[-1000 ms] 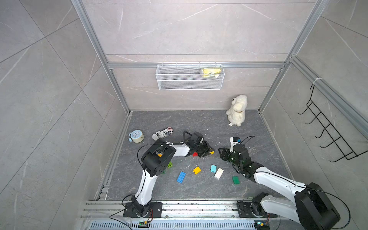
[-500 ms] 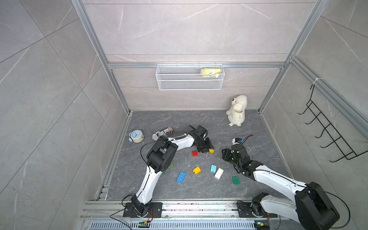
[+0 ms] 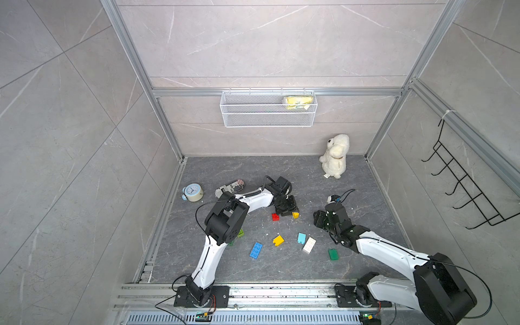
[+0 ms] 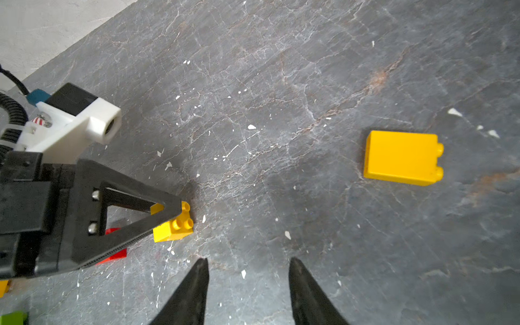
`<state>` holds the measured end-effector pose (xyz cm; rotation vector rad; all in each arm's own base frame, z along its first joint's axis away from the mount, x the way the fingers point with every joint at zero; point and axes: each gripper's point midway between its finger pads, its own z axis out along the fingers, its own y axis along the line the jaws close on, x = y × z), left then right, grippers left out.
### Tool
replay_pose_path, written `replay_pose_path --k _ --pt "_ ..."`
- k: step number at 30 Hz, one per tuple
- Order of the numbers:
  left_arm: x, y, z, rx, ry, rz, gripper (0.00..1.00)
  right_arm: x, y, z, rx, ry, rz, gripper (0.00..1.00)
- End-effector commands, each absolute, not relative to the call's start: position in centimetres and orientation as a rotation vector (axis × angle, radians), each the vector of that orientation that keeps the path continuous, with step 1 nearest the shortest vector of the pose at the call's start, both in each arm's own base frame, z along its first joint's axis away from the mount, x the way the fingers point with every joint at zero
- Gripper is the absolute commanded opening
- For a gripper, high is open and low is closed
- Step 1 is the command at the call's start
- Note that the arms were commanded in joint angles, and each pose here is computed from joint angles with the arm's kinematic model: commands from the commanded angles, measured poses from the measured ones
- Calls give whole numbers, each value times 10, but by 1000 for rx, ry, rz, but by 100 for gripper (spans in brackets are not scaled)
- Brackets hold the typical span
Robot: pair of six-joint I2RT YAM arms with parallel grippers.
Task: Assemble the letter h with lego
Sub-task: Place the lego brick at the center of the board.
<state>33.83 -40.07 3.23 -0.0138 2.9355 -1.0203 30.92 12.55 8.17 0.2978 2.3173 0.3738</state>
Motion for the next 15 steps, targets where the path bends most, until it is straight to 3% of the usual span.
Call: replay_pose_path --k 1,13,15 --pt "324 -368 0 -51 3044 -837 35 313 127 87 303 2318 372 49" --pt "319 -376 17 88 2890 -1076 0 314 128 87 289 2322 369 46" --pt "316 -381 26 142 2833 -1166 0 313 128 88 281 2322 370 45"
